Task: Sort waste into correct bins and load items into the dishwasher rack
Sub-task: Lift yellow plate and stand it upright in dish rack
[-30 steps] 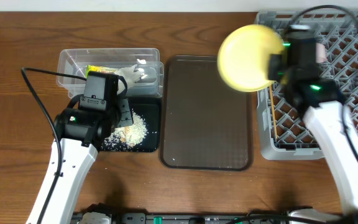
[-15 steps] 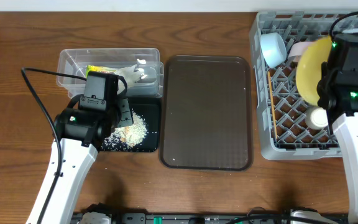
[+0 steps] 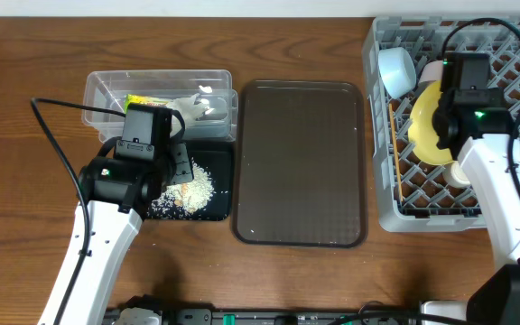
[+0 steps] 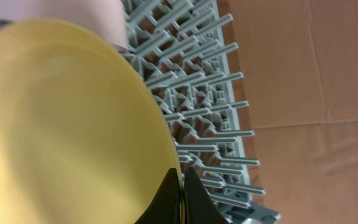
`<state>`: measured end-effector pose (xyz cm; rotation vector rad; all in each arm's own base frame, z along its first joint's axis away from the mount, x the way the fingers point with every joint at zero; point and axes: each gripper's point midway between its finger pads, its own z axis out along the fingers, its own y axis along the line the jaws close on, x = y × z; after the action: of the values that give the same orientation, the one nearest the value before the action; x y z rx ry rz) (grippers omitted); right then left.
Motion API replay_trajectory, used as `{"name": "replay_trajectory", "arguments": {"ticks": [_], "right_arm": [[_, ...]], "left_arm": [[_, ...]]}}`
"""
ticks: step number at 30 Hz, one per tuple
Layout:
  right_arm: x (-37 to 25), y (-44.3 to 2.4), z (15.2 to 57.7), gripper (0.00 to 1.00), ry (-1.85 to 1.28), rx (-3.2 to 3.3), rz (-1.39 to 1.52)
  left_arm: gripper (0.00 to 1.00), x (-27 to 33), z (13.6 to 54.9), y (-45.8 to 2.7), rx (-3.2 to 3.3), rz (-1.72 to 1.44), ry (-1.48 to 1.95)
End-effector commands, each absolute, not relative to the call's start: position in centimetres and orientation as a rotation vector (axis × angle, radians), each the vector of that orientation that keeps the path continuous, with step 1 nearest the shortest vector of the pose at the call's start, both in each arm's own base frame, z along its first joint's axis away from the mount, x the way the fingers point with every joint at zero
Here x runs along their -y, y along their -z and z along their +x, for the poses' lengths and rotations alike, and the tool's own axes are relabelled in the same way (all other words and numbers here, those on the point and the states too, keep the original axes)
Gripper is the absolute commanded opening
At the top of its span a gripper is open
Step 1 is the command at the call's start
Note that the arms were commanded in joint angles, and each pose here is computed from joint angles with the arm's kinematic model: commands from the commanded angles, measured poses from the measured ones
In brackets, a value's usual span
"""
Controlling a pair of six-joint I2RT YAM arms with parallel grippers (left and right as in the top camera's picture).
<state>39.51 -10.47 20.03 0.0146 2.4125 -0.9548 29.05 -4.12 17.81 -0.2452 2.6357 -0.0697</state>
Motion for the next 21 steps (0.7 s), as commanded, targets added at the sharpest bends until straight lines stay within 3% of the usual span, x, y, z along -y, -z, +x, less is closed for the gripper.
{"name": "replay_trajectory", "arguments": {"ticks": [1, 3, 8, 16, 21], "right_arm": [[9.1, -20.2, 39.9, 0.01, 0.890, -2.373, 0.111], [8.5, -20.3, 40.0, 0.05, 0.852, -2.356, 0.157], [4.8, -19.2, 40.5, 0.38, 0.543, -2.415, 0.099], [4.7, -21.4, 38.6, 0.57, 0.365, -2.402, 0.161], [5.8, -24.1, 38.3, 0.63, 0.140, -2.319, 0.211]], "left_arm": [[0.48, 3.8, 29.2, -18.0, -2.629, -0.257, 0.055], [0.48, 3.8, 29.2, -18.0, -2.630, -0.257, 0.055], [0.48, 3.8, 29.2, -18.0, -2.630, -0.257, 0.055], [0.48, 3.8, 29.3, -18.1, -2.622, -0.256, 0.058], [0.58, 4.3, 30.7, -19.5, -2.557, -0.216, 0.085]]}}
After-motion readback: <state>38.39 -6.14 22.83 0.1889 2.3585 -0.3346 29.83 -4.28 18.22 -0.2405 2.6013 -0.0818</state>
